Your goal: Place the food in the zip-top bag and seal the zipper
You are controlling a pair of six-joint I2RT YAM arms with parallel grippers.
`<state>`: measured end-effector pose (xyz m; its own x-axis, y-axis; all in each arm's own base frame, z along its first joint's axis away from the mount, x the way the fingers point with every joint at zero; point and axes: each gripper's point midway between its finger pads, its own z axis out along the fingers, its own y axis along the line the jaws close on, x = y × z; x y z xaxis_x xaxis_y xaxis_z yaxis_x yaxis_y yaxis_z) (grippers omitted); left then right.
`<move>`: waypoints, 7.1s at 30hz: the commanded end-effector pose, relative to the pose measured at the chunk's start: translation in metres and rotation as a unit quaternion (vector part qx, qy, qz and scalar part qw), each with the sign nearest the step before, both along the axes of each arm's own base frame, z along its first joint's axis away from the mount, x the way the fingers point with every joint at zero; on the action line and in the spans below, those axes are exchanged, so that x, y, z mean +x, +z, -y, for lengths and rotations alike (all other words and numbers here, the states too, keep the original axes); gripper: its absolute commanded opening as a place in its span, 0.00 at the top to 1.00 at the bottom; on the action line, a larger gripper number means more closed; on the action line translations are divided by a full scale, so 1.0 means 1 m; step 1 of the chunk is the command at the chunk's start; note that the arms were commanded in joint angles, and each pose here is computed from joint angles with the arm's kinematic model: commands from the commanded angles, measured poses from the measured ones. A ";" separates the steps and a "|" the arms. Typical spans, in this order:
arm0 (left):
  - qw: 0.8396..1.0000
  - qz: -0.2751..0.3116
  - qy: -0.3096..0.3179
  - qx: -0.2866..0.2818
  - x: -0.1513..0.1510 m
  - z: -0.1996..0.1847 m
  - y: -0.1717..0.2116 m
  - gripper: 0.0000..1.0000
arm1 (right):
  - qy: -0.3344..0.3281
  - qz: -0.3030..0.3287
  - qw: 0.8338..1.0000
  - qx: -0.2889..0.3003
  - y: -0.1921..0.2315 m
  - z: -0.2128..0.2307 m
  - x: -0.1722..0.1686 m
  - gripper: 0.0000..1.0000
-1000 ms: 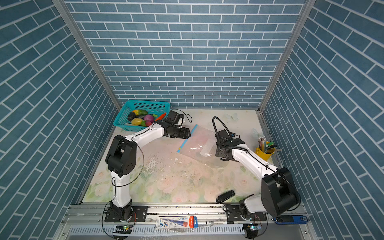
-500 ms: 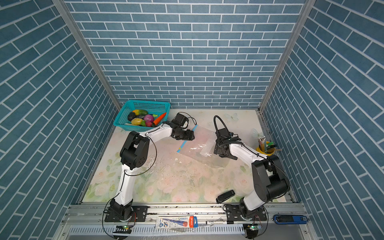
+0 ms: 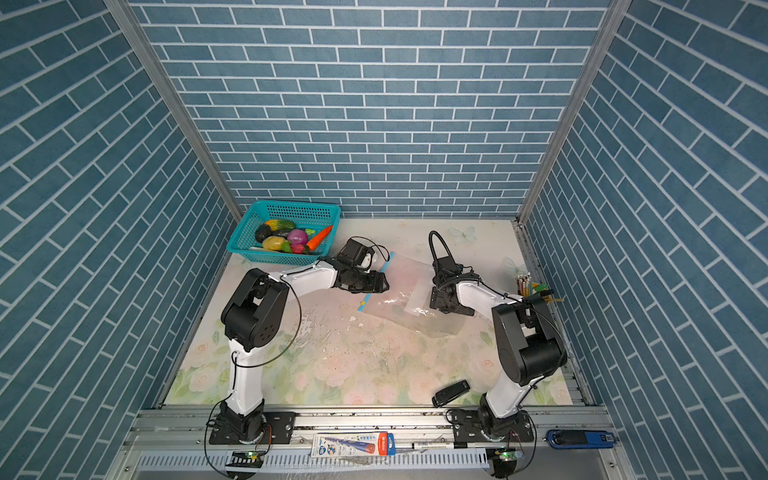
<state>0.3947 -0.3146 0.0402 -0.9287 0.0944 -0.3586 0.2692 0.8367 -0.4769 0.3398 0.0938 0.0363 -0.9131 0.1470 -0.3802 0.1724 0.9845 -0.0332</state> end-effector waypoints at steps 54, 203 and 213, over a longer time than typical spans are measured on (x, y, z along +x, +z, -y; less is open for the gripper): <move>0.985 0.001 0.171 0.003 -0.084 -0.153 0.012 0.25 | 0.095 0.008 0.988 -0.124 0.052 -0.203 0.057 0.19; 0.945 0.045 0.076 -0.315 -0.028 -0.002 0.105 0.86 | 0.221 -0.009 0.974 0.041 0.140 -0.223 0.006 1.00; 0.936 0.035 0.071 -0.342 -0.028 0.007 0.112 1.00 | 0.207 0.001 0.978 0.010 0.140 -0.214 0.011 0.99</move>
